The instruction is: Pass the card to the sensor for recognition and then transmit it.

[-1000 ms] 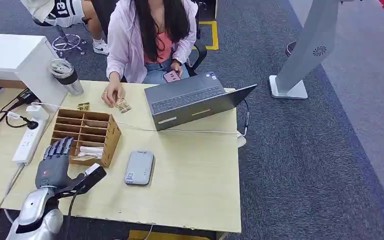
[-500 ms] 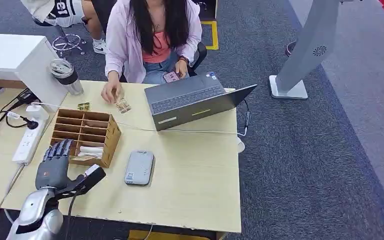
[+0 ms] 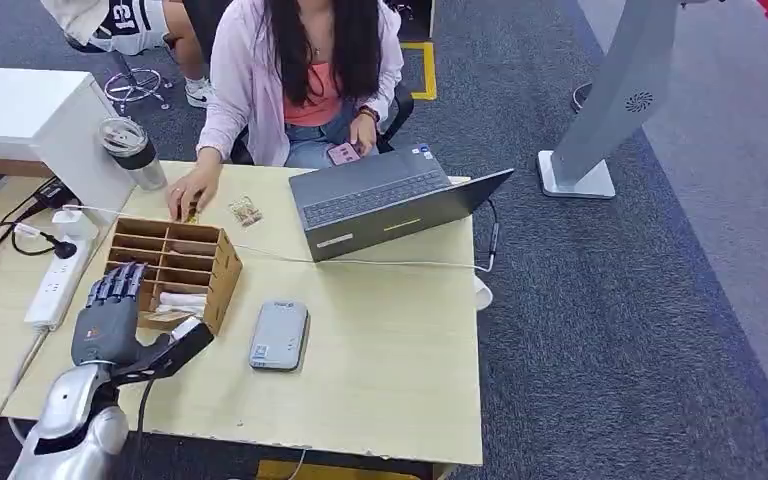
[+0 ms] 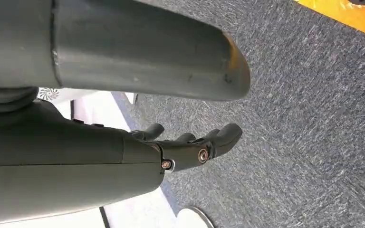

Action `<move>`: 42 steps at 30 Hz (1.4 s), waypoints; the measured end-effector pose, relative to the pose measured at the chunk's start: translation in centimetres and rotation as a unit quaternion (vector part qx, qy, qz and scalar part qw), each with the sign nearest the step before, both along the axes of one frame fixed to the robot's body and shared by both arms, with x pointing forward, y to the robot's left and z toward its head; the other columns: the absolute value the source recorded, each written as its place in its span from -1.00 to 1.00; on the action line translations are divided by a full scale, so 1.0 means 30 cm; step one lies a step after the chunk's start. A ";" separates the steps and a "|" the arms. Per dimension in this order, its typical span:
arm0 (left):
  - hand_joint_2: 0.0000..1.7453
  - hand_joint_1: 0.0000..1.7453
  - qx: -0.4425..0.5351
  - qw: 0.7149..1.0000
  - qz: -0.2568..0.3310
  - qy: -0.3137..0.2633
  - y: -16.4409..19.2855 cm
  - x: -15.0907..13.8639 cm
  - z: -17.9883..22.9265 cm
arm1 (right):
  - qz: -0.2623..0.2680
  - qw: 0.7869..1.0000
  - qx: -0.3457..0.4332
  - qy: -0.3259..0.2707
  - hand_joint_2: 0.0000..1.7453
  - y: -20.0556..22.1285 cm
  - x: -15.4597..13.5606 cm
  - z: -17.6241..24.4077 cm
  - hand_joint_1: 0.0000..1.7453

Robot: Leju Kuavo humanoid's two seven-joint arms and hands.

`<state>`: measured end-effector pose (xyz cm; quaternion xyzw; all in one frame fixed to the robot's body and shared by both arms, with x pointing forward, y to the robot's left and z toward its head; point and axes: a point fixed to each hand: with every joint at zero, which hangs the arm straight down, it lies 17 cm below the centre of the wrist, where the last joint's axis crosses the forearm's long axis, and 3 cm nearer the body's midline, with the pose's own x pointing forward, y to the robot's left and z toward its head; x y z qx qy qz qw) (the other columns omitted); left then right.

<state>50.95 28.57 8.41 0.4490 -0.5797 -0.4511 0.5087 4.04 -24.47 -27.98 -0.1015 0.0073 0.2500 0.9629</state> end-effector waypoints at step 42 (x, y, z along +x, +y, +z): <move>1.00 1.00 -0.020 0.999 -0.001 0.027 -0.002 0.034 -0.005 | 0.004 1.000 -0.002 0.007 -1.00 -0.003 -0.006 0.001 -1.00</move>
